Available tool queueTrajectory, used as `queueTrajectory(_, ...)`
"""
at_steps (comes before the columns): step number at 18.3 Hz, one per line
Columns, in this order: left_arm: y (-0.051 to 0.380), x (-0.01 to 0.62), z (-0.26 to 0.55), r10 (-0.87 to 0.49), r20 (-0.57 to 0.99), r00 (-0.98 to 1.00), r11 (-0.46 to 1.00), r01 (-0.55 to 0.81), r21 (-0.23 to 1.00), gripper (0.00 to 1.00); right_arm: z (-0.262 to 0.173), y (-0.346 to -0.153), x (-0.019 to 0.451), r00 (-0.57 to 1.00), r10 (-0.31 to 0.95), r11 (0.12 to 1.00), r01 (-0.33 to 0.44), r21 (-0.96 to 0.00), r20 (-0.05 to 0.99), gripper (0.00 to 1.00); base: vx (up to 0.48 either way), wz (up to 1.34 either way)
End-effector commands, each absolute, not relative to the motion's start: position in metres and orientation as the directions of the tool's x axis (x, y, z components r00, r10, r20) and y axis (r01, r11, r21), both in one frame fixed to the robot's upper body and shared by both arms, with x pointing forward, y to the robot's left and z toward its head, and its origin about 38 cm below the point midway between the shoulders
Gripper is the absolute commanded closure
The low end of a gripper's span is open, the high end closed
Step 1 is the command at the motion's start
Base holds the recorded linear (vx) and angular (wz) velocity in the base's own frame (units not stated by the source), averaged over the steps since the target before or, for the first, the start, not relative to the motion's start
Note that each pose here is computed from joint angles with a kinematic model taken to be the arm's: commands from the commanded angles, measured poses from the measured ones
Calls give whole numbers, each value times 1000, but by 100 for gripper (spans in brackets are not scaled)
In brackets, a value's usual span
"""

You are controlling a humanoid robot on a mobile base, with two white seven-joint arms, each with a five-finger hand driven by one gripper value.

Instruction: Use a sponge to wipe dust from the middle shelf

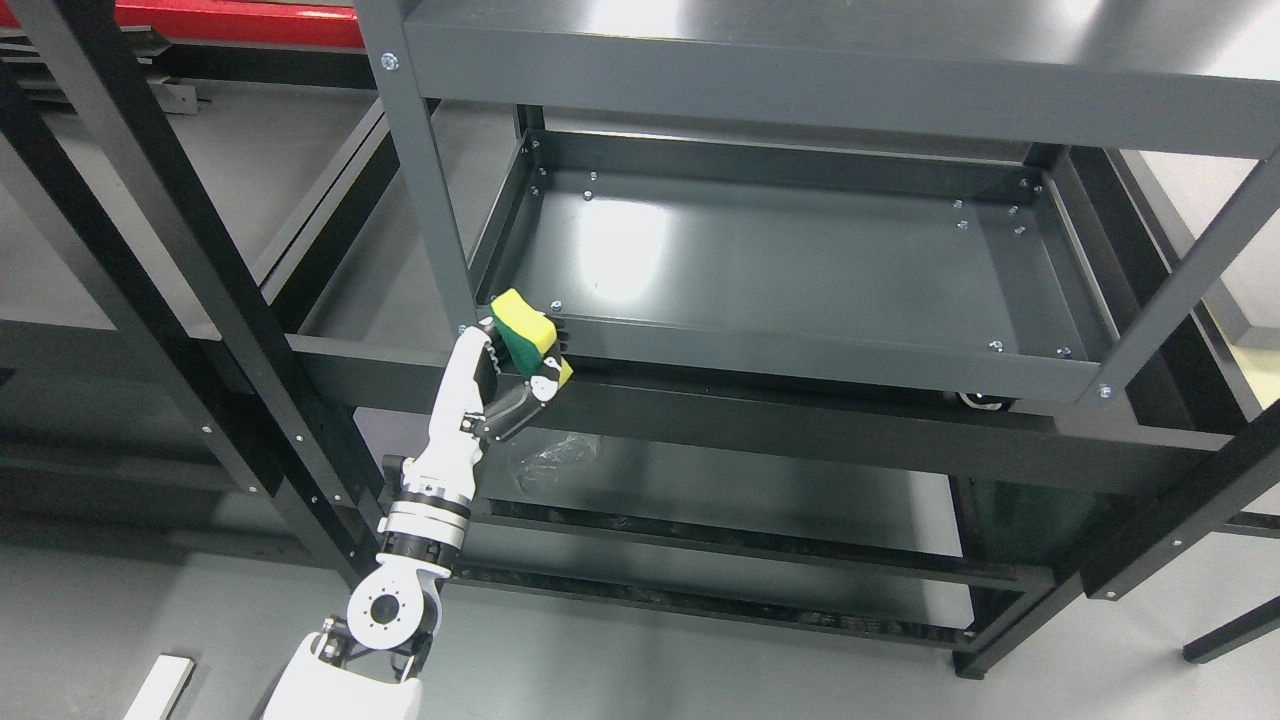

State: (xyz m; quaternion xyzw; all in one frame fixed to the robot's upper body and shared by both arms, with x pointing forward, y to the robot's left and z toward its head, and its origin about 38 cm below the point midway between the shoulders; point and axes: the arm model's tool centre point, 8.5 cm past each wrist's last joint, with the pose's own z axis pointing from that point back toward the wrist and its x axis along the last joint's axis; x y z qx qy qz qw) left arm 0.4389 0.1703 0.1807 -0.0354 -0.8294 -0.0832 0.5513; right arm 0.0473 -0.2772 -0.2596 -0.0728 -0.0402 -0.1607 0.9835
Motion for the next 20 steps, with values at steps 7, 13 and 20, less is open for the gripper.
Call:
queueTrajectory(7,184,394,222,102,840,-533,991,130,-38,96,-259,-287,46,948,-315,937,319,-144,53,0,0,-6)
queueTrajectory(13,184,349,158,124,881,-456,989,128,-73,96,-259,-287,46,948,-315,937,319,-144,53,0,8,-66)
queueTrajectory(20,209,352,158,106,880,-464,994,61,-88,96,-259,-287,46,948,-315,937,319,-144,53,0,12,-77)
